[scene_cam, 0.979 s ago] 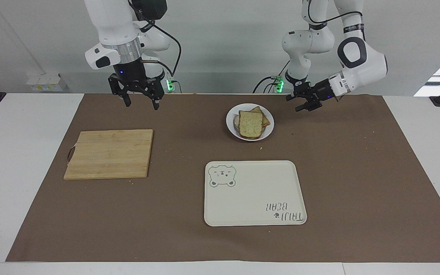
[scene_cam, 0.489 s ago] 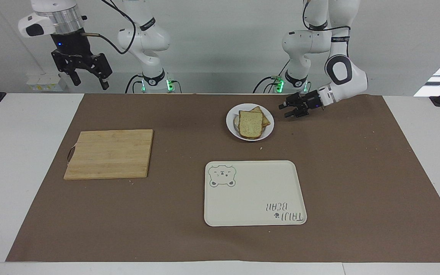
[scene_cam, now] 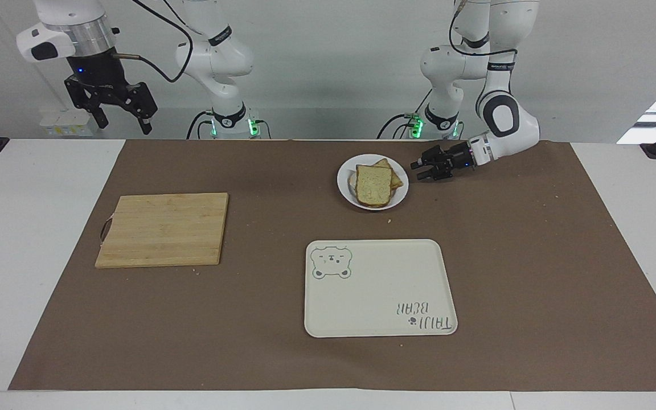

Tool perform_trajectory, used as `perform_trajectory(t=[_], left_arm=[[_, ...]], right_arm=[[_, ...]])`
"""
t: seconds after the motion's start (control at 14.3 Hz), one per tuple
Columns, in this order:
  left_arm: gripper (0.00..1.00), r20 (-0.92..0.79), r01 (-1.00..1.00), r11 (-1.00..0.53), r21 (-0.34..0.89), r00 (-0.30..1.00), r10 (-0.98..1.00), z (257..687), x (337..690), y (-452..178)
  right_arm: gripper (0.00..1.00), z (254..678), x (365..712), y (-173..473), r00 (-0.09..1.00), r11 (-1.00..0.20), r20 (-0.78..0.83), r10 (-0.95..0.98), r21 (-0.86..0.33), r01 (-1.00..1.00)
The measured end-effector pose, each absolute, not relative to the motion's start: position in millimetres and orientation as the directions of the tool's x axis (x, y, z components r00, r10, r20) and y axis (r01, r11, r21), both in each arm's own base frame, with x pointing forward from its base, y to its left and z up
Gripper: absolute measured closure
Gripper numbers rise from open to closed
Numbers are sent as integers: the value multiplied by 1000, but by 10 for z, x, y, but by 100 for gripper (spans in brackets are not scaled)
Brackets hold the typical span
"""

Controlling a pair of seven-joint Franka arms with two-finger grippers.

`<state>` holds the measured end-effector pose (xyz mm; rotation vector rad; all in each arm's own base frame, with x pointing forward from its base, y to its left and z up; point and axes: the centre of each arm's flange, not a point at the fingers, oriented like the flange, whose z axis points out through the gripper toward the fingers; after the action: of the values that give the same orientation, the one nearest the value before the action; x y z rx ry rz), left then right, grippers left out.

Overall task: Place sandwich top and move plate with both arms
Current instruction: 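Press the left gripper against the plate rim nearest the robot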

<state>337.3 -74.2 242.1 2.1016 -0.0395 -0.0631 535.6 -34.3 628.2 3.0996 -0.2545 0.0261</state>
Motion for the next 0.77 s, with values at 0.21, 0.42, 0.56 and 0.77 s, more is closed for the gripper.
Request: perform_trajectory(t=[0.21, 0.42, 0.56, 0.77], left_arm=[[57, -40, 5, -509, 861, 998, -58, 2361, 3325, -741], [96, -56, 20, -504, 863, 997, -57, 2316, 3297, -744], [96, -57, 21, -500, 865, 997, -56, 2319, 3297, -746], [96, -60, 27, -491, 871, 997, -52, 2321, 3293, -750]], right_arm=[[0, 6181, 5387, -301, 988, -987, 6, -156, 27, -156], [0, 6186, 5384, -296, 988, -988, 7, -155, 27, -155], [0, 6190, 5388, -296, 988, -988, 11, -155, 27, -155], [0, 6195, 5394, -295, 988, -988, 16, -154, 26, -155]])
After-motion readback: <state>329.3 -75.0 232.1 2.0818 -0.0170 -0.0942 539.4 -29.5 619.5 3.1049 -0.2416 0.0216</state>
